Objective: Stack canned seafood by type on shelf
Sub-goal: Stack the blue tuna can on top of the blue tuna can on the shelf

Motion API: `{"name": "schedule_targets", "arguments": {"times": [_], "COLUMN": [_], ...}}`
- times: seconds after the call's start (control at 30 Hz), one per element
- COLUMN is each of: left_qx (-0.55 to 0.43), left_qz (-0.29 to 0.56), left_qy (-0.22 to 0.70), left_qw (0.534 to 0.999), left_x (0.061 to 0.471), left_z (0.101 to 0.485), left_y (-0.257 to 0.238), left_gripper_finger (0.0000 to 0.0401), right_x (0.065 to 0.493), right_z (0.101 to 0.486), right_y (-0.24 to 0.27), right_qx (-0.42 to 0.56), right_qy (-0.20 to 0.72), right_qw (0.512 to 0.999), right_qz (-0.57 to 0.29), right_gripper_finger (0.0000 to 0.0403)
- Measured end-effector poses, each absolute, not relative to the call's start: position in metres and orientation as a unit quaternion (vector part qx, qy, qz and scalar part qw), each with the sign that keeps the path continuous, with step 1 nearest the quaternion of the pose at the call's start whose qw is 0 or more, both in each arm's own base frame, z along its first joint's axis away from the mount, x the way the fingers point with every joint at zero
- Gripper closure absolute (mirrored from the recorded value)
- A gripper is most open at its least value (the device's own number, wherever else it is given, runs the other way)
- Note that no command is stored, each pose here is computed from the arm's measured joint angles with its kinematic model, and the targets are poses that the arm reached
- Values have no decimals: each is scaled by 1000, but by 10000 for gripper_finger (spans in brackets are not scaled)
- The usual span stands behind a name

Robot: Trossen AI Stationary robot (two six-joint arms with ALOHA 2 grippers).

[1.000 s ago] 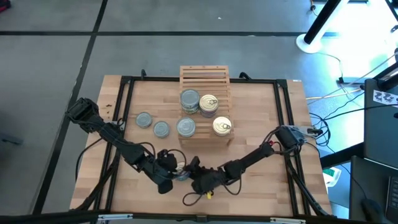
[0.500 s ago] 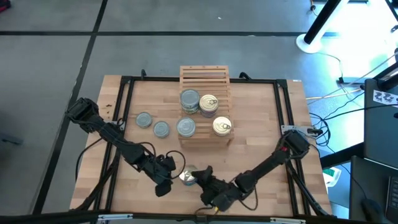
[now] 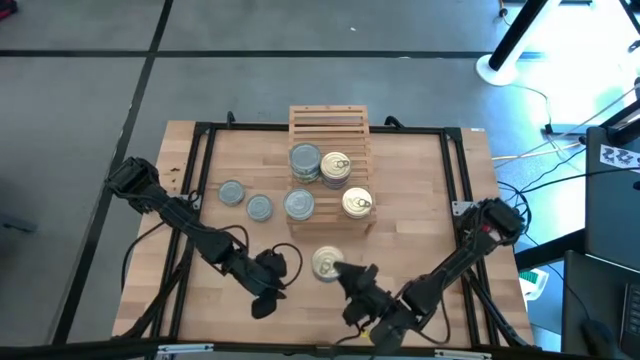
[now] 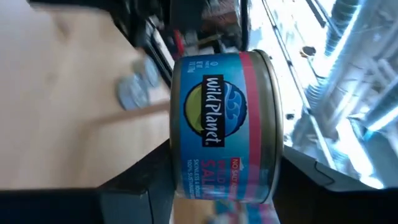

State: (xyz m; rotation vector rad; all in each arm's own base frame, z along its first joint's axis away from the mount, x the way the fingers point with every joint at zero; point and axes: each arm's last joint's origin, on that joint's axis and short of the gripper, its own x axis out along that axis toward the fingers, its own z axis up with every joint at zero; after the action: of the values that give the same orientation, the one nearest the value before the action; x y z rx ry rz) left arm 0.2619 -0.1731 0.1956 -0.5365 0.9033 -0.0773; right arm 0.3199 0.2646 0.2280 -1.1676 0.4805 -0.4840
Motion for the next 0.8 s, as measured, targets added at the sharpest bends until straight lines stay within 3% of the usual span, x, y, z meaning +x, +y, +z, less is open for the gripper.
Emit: {"name": "schedule_targets", "arguments": {"times": [0.2,0.4,0.6,0.8], "left_qx": [-202,-155,-111,8], "left_qz": [-94,-89,-124,-116], "left_qy": [373,286,123,-28], "left_qw": [901,941,978,993], "left_x": [269,278,296,306], "left_z": [205,216,245,271], "left_y": [-177,-177,-171,-156], "left_gripper_finger": [281,281,281,281], "right_x": [305,288,275,272], "right_z": [252,281,297,294], "right_y": [249,234,217,198], "right_qx": [-573,-581,-582,-573], "right_qy": [245,250,253,267], "right_qw": [731,712,709,713], "right_qz": [-279,-305,-307,-303], "right_gripper_finger": [198,196,197,187]}}
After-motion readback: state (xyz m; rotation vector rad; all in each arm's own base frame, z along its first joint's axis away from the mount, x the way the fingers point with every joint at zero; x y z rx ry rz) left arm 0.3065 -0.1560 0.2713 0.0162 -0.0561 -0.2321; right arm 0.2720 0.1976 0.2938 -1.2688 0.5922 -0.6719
